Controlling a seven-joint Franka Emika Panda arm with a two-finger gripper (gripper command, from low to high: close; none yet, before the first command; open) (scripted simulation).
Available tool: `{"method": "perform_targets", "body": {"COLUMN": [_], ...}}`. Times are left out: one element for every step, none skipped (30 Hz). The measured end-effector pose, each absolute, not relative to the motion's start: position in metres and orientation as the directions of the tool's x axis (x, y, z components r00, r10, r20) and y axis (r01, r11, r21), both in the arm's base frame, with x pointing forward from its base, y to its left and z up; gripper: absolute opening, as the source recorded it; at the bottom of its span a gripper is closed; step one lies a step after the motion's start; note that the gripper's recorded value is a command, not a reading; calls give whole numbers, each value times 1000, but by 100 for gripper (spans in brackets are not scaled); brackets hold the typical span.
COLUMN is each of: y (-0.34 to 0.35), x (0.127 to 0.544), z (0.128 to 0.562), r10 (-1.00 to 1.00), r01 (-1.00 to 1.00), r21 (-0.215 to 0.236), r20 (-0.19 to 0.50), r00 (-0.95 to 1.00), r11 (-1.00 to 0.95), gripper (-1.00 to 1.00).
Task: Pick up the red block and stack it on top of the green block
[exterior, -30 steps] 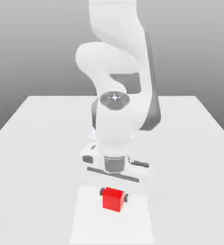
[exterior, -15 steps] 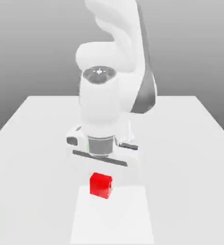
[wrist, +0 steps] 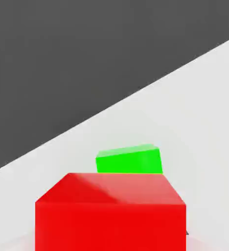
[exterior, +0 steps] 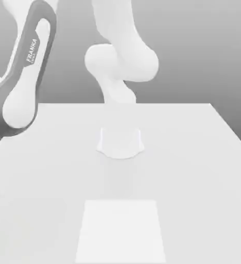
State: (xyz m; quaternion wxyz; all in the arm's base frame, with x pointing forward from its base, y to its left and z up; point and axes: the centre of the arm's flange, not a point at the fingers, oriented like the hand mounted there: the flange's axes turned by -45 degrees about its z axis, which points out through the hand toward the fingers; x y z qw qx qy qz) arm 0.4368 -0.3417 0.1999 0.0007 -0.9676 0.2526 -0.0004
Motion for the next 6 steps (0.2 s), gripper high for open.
{"method": "perform_targets", "body": {"y": [-342,-342,-342,-342,-342,-342], "x": [436,436,436,436,436,436], "z": [188,188,188,188,188,188], "r10": [-489,-489,-489,-489,-489,-489], "r01": [-489,-489,-489,-489,-489,-489], "r21": [-1,-1,-1,-1,-1,-1], "r20": [0,0,0,0,0,0], "r00": [872,872,872,872,872,872], "r11": [-872,-872,-872,-872,-872,-872], "gripper": [100,100,100,100,100,100]}}
